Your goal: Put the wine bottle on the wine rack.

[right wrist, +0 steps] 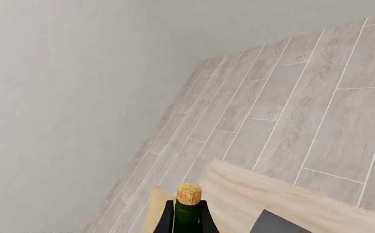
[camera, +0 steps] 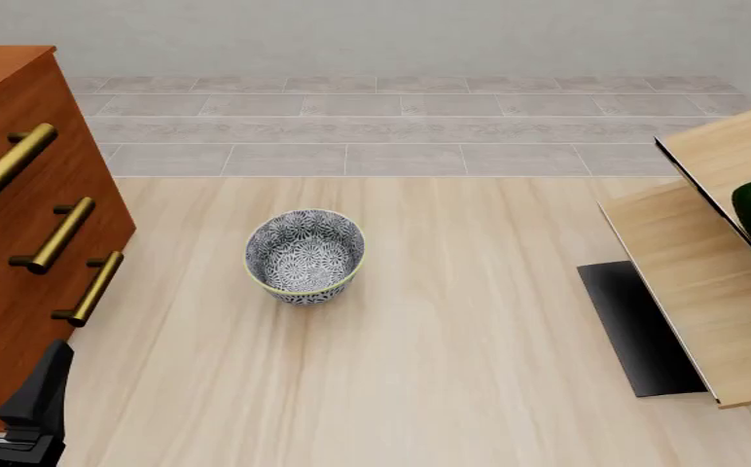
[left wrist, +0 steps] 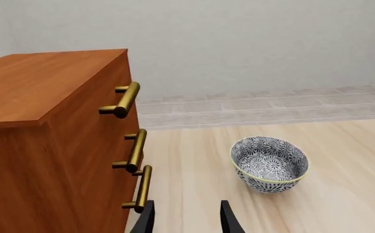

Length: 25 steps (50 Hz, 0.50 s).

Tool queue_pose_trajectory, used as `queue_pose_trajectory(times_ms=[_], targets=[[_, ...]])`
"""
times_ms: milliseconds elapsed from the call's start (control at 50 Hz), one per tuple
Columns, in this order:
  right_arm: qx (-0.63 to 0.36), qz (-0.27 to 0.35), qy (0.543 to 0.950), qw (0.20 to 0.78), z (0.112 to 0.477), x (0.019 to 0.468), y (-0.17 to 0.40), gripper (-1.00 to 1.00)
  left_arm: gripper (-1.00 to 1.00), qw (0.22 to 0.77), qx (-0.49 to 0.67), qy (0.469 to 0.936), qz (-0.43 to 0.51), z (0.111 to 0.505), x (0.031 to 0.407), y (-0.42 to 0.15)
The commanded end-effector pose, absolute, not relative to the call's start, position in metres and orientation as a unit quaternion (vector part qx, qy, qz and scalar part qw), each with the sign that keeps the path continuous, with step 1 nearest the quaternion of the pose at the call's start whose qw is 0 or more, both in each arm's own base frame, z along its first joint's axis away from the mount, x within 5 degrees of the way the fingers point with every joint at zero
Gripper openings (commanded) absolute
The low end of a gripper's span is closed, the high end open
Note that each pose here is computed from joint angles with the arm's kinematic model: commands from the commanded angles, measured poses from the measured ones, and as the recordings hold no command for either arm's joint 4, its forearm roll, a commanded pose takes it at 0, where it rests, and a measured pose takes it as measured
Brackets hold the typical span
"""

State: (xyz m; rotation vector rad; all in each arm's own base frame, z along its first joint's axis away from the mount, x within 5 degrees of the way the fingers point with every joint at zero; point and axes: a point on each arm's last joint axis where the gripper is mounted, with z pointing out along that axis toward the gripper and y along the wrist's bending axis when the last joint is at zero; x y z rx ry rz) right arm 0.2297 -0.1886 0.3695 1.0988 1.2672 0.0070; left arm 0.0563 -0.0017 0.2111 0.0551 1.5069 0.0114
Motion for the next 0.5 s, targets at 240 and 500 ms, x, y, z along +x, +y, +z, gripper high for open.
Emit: queue_pose_trajectory(times_ms=[240, 500], targets=[[0.367, -0.105, 0.669, 0.638, 0.3561, 0.2340, -0.1838, 1.00, 1.00, 0.728, 0.022, 0.685, 0.003, 0.2111, 0.0564, -0.0016], [0.367, -0.108, 0.667, 0.639, 0.3586, 0.2310, -0.1831, 1.00, 1.00, 0.728, 0.022, 0.685, 0.002, 0.2110, 0.0564, -0.0017]])
